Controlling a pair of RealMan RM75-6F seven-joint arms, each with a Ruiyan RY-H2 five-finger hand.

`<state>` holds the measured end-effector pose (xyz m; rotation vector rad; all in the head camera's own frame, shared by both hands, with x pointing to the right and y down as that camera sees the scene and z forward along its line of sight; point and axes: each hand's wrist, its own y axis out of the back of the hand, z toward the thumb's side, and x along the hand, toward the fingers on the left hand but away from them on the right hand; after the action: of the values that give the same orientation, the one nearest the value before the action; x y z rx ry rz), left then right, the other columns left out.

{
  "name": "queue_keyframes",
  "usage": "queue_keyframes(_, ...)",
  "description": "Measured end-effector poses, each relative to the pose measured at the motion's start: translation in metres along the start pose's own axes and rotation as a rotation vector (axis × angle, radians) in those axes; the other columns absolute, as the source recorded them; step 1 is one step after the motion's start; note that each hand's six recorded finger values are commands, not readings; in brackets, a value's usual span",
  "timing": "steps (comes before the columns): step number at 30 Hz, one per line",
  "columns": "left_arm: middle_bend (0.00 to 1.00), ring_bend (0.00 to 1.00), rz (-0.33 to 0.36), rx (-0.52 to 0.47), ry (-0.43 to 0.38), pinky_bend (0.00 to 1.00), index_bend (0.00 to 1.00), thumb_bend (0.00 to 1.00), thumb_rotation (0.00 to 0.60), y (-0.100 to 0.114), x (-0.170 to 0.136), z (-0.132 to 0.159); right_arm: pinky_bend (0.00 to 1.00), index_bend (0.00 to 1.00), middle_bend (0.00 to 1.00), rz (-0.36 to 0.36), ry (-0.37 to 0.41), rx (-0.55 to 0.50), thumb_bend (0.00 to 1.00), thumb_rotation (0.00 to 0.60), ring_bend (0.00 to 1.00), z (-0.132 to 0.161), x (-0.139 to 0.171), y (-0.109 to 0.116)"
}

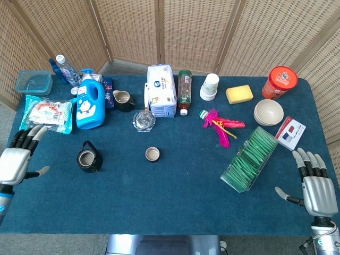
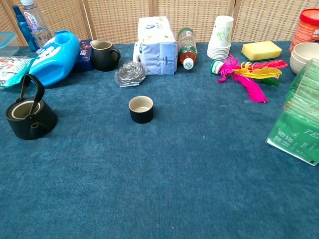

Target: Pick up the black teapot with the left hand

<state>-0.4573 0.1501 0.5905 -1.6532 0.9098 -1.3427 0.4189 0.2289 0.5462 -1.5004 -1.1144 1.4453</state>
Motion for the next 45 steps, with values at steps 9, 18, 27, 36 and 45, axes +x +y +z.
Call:
queue_keyframes(9, 0.00, 0.00, -0.070, 0.043, -0.101, 0.00, 0.00, 0.00, 0.600, -0.019, 0.038, 0.028, 0.00, 0.00, 0.00, 0.010, -0.015, 0.002, 0.00, 0.434, 0.00, -0.004, -0.002, -0.002)
queue_keyframes(18, 0.00, 0.00, -0.138, 0.090, -0.138, 0.00, 0.00, 0.00, 0.600, -0.041, 0.068, 0.062, 0.00, 0.00, 0.00, 0.023, -0.015, -0.001, 0.00, 0.434, 0.00, -0.004, -0.003, -0.003)
queue_keyframes(27, 0.00, 0.00, -0.148, 0.130, -0.184, 0.00, 0.00, 0.00, 0.600, -0.043, 0.091, 0.086, 0.00, 0.00, 0.00, 0.033, -0.025, -0.006, 0.00, 0.434, 0.00, -0.006, -0.005, -0.005)
queue_keyframes(36, 0.00, 0.00, -0.186, 0.231, -0.207, 0.00, 0.00, 0.00, 0.600, -0.056, 0.103, 0.105, 0.00, 0.00, 0.00, 0.043, -0.026, -0.015, 0.00, 0.434, 0.00, -0.007, -0.006, -0.006)
queue_keyframes(45, 0.05, 0.06, -0.195, 0.280, -0.221, 0.14, 0.01, 0.20, 0.600, -0.067, 0.113, 0.120, 0.00, 0.00, 0.00, 0.047, -0.023, -0.029, 0.00, 0.434, 0.00, -0.007, -0.007, -0.005)
